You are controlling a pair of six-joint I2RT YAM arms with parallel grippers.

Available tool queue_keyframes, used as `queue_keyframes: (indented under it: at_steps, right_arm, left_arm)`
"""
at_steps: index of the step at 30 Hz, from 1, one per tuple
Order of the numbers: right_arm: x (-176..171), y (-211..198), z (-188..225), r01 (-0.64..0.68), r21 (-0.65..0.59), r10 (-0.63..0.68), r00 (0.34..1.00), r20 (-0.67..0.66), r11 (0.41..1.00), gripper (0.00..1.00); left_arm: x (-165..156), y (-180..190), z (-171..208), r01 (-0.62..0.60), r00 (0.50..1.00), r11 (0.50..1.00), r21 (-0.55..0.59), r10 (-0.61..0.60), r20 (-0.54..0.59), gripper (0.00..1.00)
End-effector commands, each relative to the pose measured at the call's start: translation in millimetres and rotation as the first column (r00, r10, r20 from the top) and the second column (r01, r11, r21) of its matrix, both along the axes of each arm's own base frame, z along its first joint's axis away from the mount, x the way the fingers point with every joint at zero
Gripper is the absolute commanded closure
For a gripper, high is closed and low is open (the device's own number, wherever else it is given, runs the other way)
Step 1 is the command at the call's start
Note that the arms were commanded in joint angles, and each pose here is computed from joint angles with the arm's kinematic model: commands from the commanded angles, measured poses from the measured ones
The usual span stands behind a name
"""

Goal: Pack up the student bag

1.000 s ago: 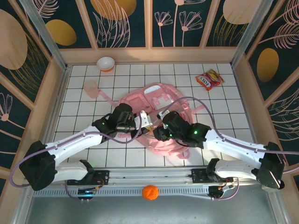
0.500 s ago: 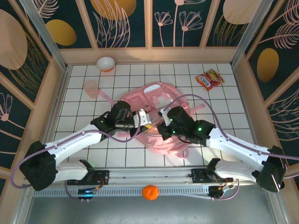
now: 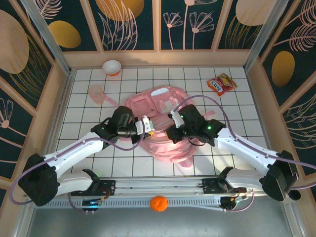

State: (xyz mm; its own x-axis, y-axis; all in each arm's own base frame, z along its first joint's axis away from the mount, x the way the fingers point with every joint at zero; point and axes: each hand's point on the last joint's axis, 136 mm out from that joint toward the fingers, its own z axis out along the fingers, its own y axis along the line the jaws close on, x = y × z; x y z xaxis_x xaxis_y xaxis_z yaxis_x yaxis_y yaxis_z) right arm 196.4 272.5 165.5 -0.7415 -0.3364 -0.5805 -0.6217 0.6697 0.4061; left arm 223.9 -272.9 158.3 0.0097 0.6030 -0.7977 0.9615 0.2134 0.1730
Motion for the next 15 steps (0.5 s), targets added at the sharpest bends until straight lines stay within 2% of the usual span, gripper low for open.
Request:
queue_keyframes:
  at_steps: [1, 4, 8, 11, 13, 15]
  right_arm:
    - [6.4, -2.7, 0.3, 0.044, 0.015, -0.044, 0.998, -0.034, 0.999, 1.00]
    - [7.2, 2.9, 1.5, 0.031, 0.029, -0.030, 0.999, -0.042, 0.999, 1.00]
    - [5.3, 5.7, -0.3, 0.021, 0.035, -0.019, 0.998, -0.061, 0.999, 1.00]
    - [4.1, 7.4, 1.7, 0.018, 0.049, -0.015, 0.997, -0.072, 0.999, 1.00]
    - [2.8, 8.7, 3.9, 0.014, 0.063, -0.009, 0.997, -0.078, 0.998, 1.00]
    - [1.5, 10.4, 7.2, 0.011, 0.081, -0.004, 0.997, -0.081, 0.997, 1.00]
  left_arm:
    - [1.1, 10.5, 11.4, -0.018, 1.000, 1.000, 0.010, 0.018, -0.007, 0.67]
    - [-1.5, -6.9, 29.0, 0.007, 1.000, 0.998, -0.064, -0.009, -0.028, 0.44]
    - [-7.7, -24.3, 19.2, 0.028, 0.999, 0.999, -0.046, -0.030, -0.031, 0.31]
    - [-18.4, -34.6, 4.2, 0.069, 0.994, 0.997, -0.022, -0.070, -0.080, 0.28]
    - [-17.3, -36.3, -3.9, 0.051, 0.994, 0.999, -0.015, -0.052, -0.093, 0.28]
    - [-6.6, -35.1, -11.4, -0.011, 0.996, 1.000, -0.008, 0.010, -0.085, 0.34]
